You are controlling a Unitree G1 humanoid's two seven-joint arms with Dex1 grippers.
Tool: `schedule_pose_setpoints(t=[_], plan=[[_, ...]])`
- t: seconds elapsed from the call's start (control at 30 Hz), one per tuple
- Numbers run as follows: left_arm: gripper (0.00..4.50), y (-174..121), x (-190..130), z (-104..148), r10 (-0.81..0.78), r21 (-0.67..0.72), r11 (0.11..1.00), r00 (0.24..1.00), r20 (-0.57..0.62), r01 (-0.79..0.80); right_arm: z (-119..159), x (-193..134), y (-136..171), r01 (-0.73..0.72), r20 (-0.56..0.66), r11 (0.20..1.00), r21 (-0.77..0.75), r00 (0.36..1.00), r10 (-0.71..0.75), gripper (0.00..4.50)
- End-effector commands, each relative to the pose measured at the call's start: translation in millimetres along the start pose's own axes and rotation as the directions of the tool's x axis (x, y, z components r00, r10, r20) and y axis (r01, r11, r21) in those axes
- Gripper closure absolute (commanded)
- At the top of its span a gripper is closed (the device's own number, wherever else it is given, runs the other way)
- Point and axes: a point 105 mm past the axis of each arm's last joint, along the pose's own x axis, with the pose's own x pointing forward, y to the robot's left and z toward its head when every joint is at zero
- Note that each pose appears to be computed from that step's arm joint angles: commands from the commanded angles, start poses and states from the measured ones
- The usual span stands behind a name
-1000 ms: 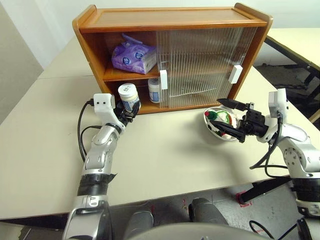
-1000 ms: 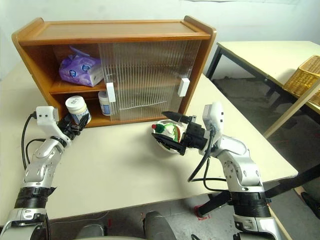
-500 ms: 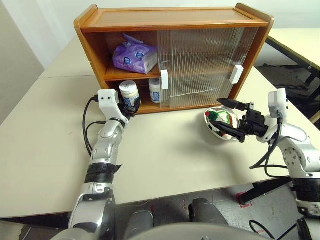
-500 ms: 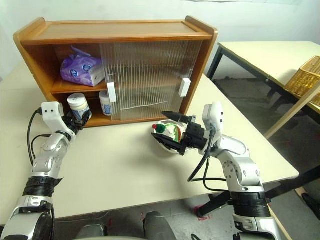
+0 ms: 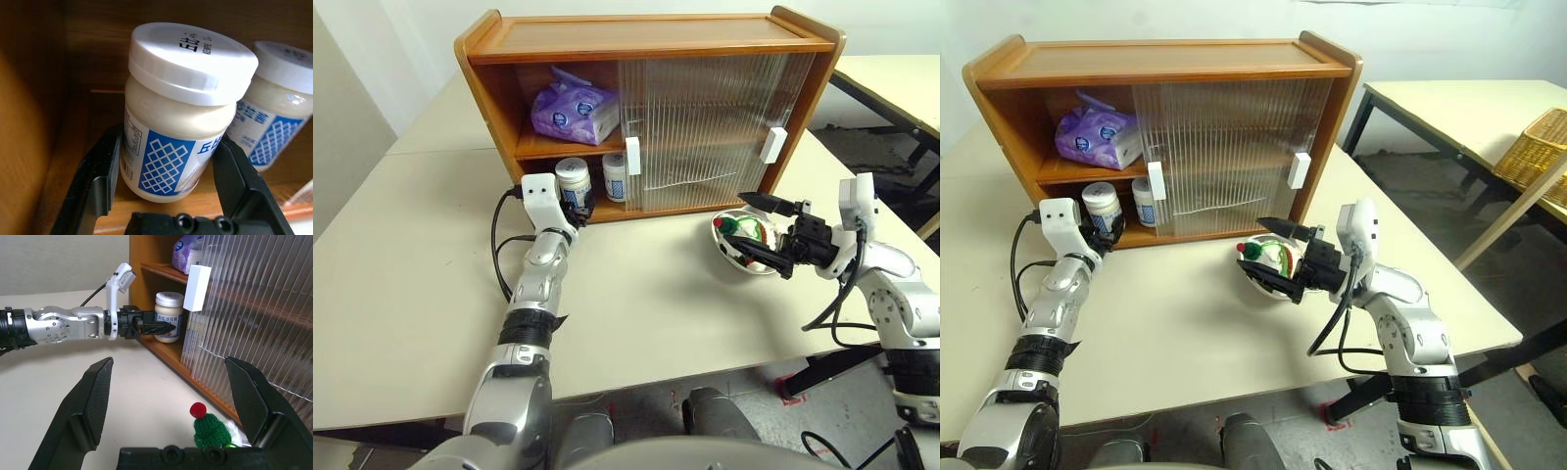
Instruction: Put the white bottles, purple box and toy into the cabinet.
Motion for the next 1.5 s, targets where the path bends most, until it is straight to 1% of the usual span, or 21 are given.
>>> schedule_pose_setpoints(t=[0.03, 0.23, 0.4, 0.67, 0.93, 1.07, 1.5], plan=[[1.44, -2, 8, 12, 0.014, 0.002, 1.0, 0.999, 0.046, -0.014, 3, 2, 1, -0.009, -0.007, 1.0, -0.019, 1.0, 0.009, 0.0], [1.44, -4, 19, 12, 0.029, -0.022, 0.999, 0.999, 0.039, -0.028, 3, 2, 1, -0.007, -0.006, 1.0, -0.021, 1.0, 0.007, 0.0], [1.44, -3, 24, 10, 0.036, -0.013, 0.999, 0.999, 0.031, -0.036, 4, 0, 0, -0.001, -0.007, 1.0, -0.023, 1.0, 0.0, 0.0], [1.44, -1, 27, 7, 0.065, -0.019, 0.998, 0.998, 0.027, -0.065, 5, 0, 1, 0.004, -0.008, 1.0, -0.023, 1.0, -0.004, 0.0], [1.44, -3, 28, 5, 0.05, -0.008, 0.999, 0.999, 0.017, -0.05, 6, 1, 1, 0.004, -0.007, 1.0, -0.024, 1.0, -0.005, 0.0], [0.02, -5, 28, 3, 0.045, 0.0, 0.999, 0.999, 0.011, -0.045, 6, 2, 1, 0.005, -0.006, 1.0, -0.023, 1.0, -0.005, 0.0], [0.02, -12, 21, 3, -0.007, 0.076, 0.997, 0.999, 0.036, 0.004, 5, 3, 1, 0.006, -0.001, 1.0, -0.019, 1.0, -0.006, 0.0]])
